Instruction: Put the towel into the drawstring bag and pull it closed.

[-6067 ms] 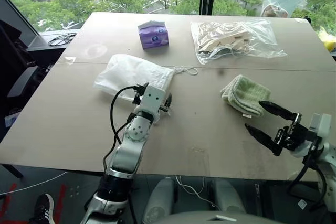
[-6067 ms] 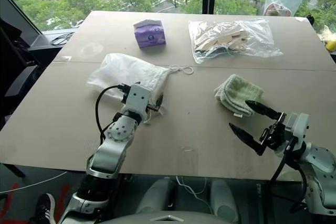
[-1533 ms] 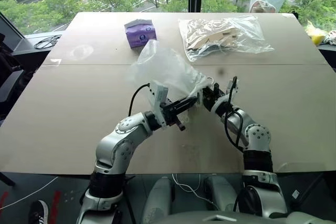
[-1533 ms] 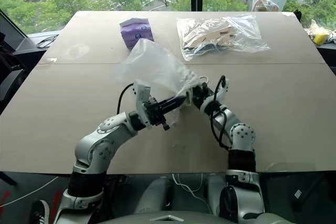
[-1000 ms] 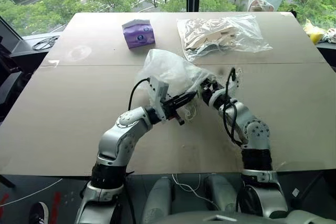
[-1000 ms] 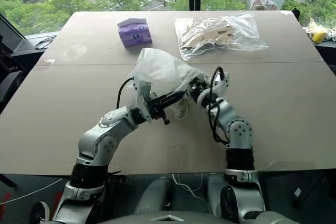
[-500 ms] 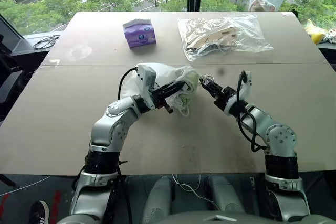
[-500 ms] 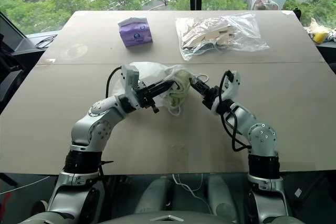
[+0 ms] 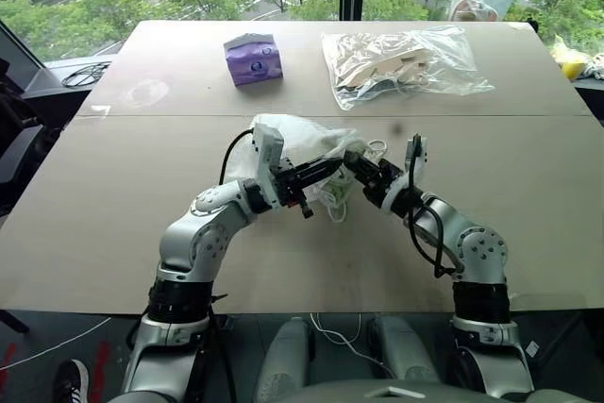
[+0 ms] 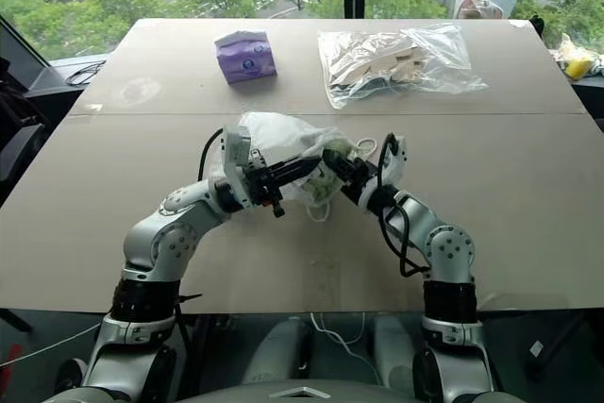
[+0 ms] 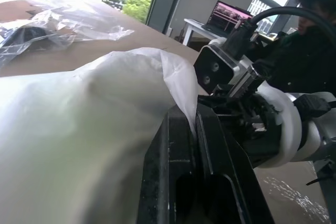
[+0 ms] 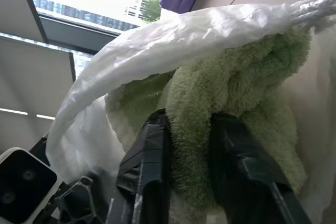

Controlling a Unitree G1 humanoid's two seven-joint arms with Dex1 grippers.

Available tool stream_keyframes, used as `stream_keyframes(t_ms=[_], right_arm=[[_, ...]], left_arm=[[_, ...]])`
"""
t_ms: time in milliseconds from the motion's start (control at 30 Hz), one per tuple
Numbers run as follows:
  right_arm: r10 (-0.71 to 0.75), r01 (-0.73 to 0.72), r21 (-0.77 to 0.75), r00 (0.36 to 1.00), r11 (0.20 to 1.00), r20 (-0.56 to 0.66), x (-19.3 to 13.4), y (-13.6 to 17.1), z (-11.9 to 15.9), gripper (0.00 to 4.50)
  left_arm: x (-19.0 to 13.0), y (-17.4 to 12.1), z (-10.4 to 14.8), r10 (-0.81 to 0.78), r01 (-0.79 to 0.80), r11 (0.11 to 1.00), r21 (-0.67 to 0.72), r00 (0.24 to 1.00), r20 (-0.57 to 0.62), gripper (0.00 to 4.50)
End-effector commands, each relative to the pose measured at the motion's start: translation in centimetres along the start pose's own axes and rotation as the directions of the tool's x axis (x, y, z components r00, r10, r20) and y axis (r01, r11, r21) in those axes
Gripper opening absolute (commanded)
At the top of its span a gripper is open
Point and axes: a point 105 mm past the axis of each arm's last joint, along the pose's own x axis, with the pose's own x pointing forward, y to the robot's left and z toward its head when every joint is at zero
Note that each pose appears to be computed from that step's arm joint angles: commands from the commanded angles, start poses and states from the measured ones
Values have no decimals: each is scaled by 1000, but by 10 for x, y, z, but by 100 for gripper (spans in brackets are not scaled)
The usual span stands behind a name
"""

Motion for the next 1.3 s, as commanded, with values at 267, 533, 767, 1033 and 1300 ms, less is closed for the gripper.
stream_keyframes(t_ms=[267, 533, 767, 1033, 1300], right_arm=[[246, -240, 175, 969, 955, -11, 42, 65, -15, 11], [92, -124, 183, 981, 975, 169, 38, 43, 17, 11], [72, -75, 35, 993, 997, 98, 1, 28, 7, 274], [85, -110, -307, 992, 945, -94, -43, 32, -10, 274], [92, -177, -754, 984, 633, -154, -80, 51, 11, 274]], left_arm=[[13, -31, 8, -184, 184, 983, 4, 983, 15, 0], [14, -24, 8, -157, 157, 987, 42, 987, 12, 0], [13, 23, 19, 31, -35, 971, 235, 999, 19, 0], [10, 46, 33, 100, -113, 945, 306, 993, 56, 0], [13, 40, 34, 91, -106, 945, 310, 994, 63, 0]])
